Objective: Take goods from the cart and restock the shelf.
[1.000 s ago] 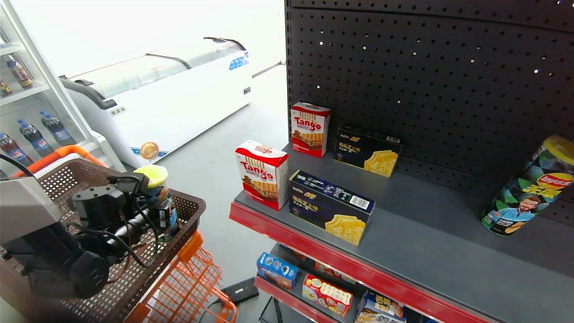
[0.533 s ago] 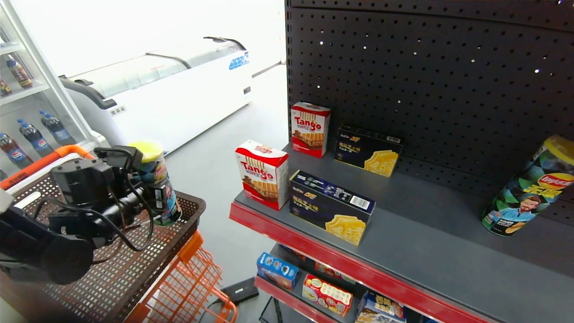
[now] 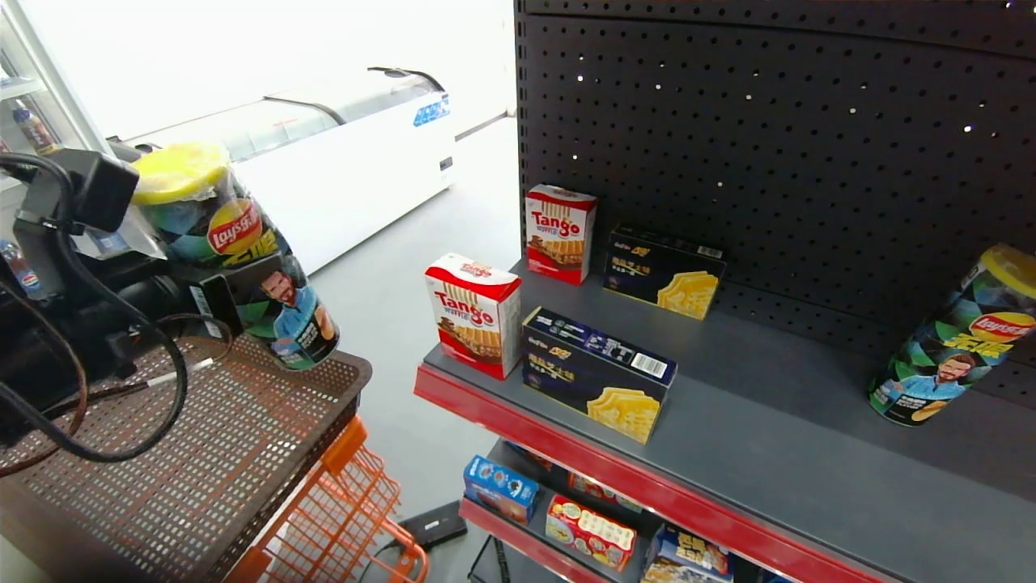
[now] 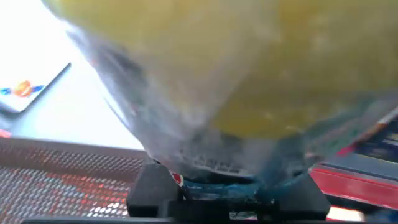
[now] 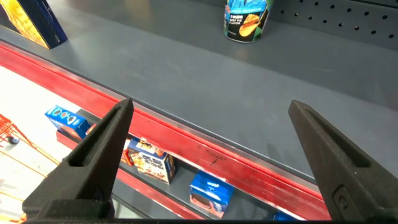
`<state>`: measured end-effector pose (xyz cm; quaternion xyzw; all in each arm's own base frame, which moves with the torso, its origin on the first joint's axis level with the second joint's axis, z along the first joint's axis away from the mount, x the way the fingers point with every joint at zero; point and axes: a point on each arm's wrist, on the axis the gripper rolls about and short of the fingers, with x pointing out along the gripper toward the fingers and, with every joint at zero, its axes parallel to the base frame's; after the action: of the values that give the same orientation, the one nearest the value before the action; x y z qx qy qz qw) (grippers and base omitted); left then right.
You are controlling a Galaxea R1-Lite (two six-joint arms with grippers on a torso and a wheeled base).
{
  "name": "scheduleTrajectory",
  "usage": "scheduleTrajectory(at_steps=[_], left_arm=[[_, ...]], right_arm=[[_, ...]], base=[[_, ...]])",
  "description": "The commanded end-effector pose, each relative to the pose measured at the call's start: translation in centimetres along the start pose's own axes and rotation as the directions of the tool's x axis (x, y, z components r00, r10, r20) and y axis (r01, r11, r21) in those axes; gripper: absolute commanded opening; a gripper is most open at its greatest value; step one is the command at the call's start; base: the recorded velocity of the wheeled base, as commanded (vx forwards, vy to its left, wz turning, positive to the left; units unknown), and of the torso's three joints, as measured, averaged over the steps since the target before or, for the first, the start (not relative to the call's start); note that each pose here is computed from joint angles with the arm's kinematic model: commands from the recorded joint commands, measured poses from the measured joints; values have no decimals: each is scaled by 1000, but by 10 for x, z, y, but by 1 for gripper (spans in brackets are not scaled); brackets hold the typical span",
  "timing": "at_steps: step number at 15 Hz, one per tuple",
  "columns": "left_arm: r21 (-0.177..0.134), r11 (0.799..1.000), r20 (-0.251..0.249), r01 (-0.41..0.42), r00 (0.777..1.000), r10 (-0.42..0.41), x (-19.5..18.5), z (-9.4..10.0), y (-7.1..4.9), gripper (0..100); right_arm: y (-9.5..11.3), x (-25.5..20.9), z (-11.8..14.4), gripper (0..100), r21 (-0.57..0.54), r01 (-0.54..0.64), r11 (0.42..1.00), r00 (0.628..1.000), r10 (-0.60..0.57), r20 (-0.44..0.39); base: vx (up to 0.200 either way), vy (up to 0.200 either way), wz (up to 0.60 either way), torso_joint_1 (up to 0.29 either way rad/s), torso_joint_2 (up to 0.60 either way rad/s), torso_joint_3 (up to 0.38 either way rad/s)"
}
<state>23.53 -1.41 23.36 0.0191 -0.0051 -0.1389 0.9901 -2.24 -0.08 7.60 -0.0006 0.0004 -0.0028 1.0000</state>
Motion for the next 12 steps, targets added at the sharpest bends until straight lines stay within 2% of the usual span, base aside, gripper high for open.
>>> scheduleTrajectory(at_steps=[1, 2, 3, 5, 7, 8, 9, 12], left_arm=[[14, 996, 76, 87, 993, -88, -21, 19, -19, 0], [11, 989, 65, 150, 986, -151, -23, 18, -30, 0], [10, 986, 59, 169, 984, -169, -24, 17, -33, 0], [-4, 972, 46, 235, 971, -234, -24, 15, -48, 0], [-11, 964, 34, 266, 963, -266, -24, 12, -52, 0], [-9, 949, 35, 316, 948, -316, -24, 12, -57, 0], [-9, 944, 34, 329, 944, -329, -24, 12, -57, 0], [-12, 944, 26, 331, 943, -331, -22, 11, -56, 0]], right_arm=[[0, 0, 0, 100, 0, -1, 1000, 1000, 1, -1], [0, 0, 0, 100, 0, 1, 1000, 1000, -1, -1], [0, 0, 0, 100, 0, -1, 1000, 1000, 1, 1], [0, 0, 0, 100, 0, -1, 1000, 1000, 1, 1], [0, 0, 0, 100, 0, -1, 1000, 1000, 1, 1], [0, 0, 0, 100, 0, -1, 1000, 1000, 1, -1], [0, 0, 0, 100, 0, 1, 1000, 1000, -1, -1], [0, 0, 0, 100, 0, 1, 1000, 1000, -1, -1]], base=[[0, 0, 0, 0, 0, 0], [0, 0, 0, 0, 0, 0], [0, 0, 0, 0, 0, 0], [0, 0, 0, 0, 0, 0], [0, 0, 0, 0, 0, 0], [0, 0, 0, 0, 0, 0], [0, 0, 0, 0, 0, 0], [0, 0, 0, 0, 0, 0]])
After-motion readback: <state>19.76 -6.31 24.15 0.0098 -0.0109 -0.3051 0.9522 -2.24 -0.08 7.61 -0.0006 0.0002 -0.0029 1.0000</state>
